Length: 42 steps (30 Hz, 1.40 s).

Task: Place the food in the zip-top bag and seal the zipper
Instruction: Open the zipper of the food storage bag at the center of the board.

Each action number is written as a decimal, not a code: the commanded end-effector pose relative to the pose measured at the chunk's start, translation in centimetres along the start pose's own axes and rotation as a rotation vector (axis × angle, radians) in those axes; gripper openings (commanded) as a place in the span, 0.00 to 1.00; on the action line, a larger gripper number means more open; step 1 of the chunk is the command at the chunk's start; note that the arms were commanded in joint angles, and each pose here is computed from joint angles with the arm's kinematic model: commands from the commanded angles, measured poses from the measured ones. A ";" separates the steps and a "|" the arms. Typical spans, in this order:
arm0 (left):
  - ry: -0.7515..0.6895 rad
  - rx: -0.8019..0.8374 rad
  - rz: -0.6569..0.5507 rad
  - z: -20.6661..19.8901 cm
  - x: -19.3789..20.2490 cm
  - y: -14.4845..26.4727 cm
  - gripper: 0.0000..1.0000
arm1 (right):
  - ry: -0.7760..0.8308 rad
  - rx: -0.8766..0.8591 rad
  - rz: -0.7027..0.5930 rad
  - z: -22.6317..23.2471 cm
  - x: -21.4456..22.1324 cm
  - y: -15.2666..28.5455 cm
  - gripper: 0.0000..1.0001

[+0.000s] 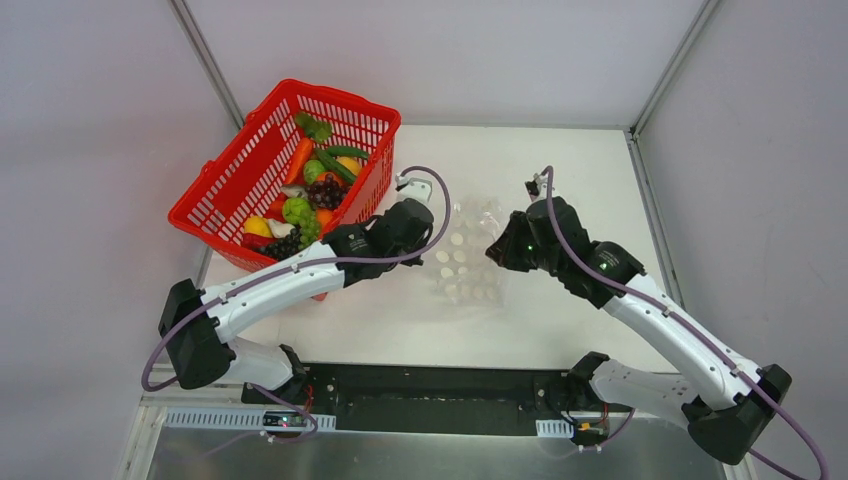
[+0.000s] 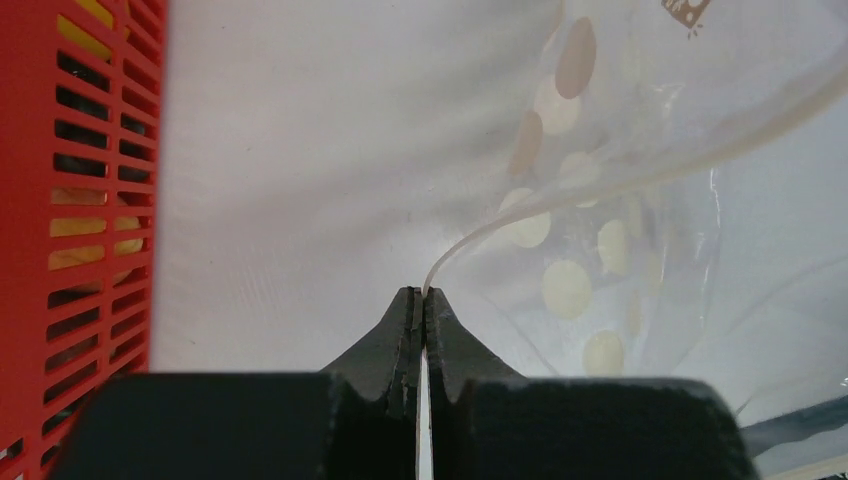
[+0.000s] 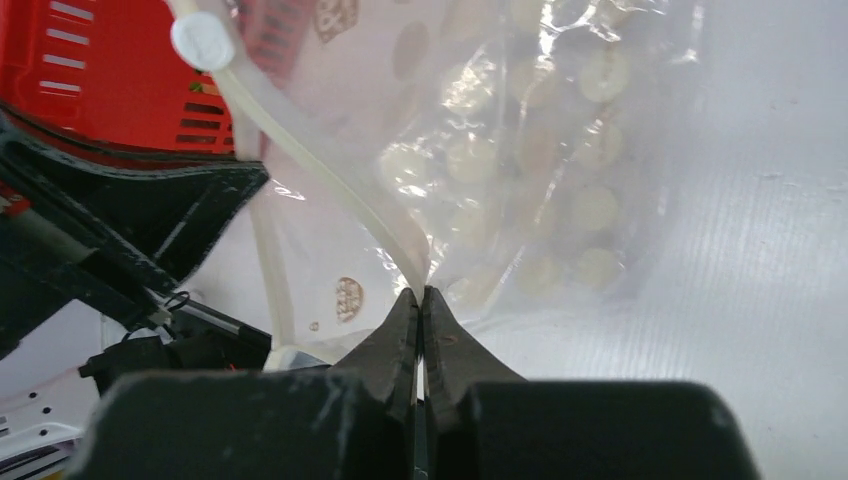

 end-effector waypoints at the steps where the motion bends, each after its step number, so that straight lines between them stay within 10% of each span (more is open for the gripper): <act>1: 0.024 -0.102 -0.012 1.7 -1.0 0.6 0.00 | 0.023 0.129 -0.049 -1.9 -0.7 1.4 0.00; 4: 0.030 -0.008 -0.035 0.3 -1.6 0.5 0.01 | -0.001 0.061 -0.053 -0.8 -0.8 1.4 0.00; 21: -0.035 0.262 -0.128 -1.0 -4.8 4.0 0.87 | -0.097 0.013 -0.097 0.8 -1.4 -2.2 0.00; 42: 0.122 -0.186 -0.161 16.3 -4.1 7.7 0.99 | -0.086 -0.017 -0.018 0.4 0.3 -3.2 0.00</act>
Point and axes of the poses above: each gripper's point midway between its finger pads, its own y axis back along the fingers, its own z axis along the line the jaws close on, x = y × z, the point moved 4 cm from there along y, back along the fingers, and after that the axes turned 14 degrees about -y, right-handed, at the moved point
